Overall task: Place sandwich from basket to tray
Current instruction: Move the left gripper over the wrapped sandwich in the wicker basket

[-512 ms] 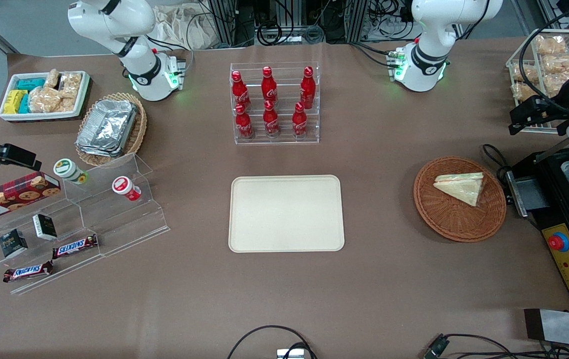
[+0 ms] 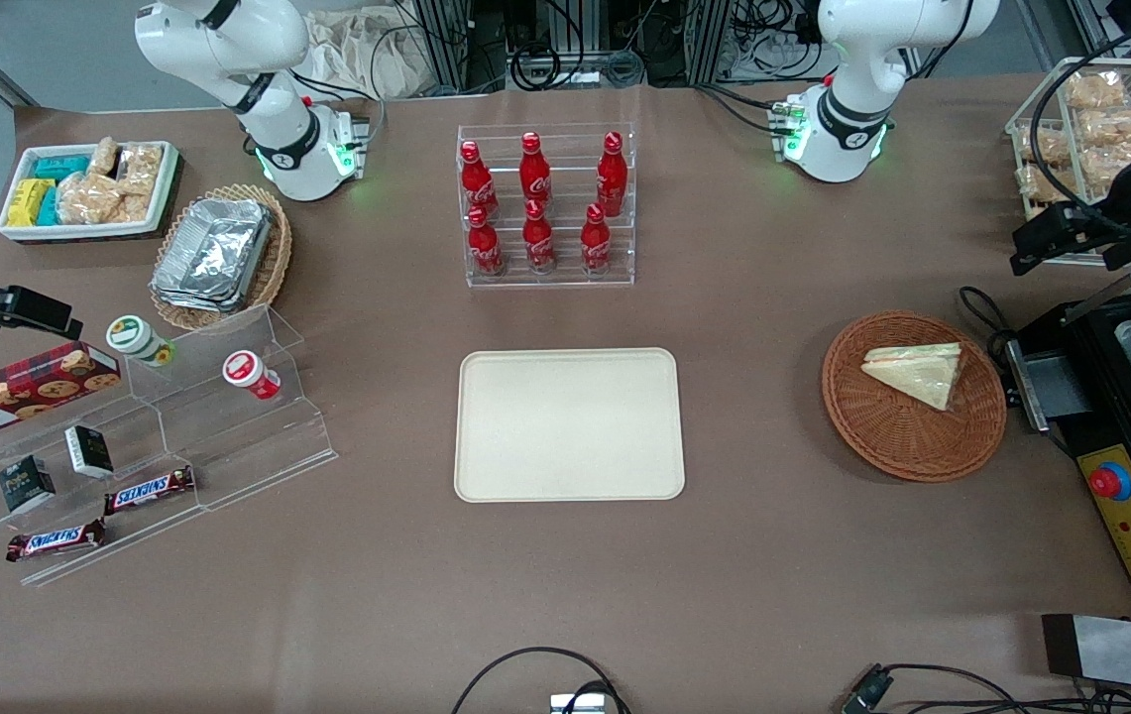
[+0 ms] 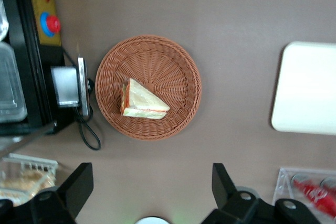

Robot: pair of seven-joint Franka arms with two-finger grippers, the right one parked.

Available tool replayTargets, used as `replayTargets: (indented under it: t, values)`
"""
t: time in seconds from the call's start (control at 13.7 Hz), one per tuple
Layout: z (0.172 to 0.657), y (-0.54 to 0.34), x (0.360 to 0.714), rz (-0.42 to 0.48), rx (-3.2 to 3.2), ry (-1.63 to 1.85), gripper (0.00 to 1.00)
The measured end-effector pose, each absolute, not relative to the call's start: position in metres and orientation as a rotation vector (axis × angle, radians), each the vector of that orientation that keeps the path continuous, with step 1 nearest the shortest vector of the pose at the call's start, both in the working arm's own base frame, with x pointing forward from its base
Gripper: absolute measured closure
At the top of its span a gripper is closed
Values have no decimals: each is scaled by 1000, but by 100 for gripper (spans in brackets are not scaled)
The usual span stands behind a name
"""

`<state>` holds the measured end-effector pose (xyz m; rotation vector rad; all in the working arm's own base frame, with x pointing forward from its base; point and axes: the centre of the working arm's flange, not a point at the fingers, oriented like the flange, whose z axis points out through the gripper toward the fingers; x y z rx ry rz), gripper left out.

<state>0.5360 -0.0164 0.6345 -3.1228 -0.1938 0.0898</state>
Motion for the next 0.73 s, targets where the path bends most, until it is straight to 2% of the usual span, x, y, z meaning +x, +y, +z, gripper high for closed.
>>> replayTargets:
  t: [0.51, 0.73]
  values:
    - [578, -17, 545, 234, -3015, -669, 0]
    - [545, -17, 549, 146, -2965, -906, 0]
